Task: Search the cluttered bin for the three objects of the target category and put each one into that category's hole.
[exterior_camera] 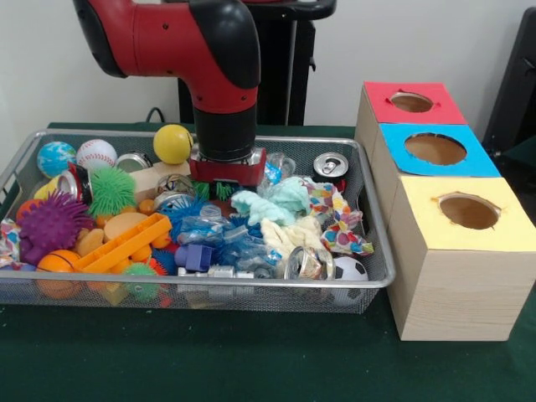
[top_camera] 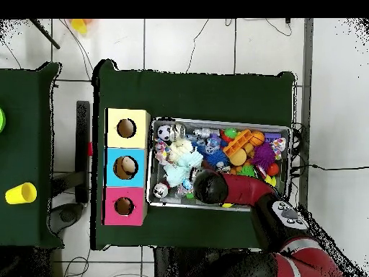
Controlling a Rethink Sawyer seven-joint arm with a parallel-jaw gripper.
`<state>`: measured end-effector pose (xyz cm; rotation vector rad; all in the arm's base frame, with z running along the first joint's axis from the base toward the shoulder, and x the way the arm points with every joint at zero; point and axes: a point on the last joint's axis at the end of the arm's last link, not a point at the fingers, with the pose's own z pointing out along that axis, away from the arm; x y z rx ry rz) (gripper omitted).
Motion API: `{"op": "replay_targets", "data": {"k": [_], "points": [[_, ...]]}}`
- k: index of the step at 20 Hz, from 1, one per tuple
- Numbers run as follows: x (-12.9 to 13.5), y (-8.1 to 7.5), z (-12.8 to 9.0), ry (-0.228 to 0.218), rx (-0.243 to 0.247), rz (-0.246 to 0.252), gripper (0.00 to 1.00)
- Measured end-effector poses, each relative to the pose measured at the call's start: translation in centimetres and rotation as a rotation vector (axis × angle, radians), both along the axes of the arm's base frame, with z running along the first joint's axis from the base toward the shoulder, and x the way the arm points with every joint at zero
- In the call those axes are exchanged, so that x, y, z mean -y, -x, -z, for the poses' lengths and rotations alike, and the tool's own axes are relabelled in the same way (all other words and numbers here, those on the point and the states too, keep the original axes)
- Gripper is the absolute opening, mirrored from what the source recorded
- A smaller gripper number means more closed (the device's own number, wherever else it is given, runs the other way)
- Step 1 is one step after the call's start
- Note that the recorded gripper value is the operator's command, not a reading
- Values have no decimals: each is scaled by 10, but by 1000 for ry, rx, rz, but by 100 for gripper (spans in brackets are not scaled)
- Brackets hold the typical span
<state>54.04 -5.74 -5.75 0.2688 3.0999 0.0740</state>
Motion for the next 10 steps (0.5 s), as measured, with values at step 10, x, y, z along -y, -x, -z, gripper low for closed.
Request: {"op": "replay_targets", "data": {"k": [10], "points": [[10,-1,3,-43,24,-14,100]]}}
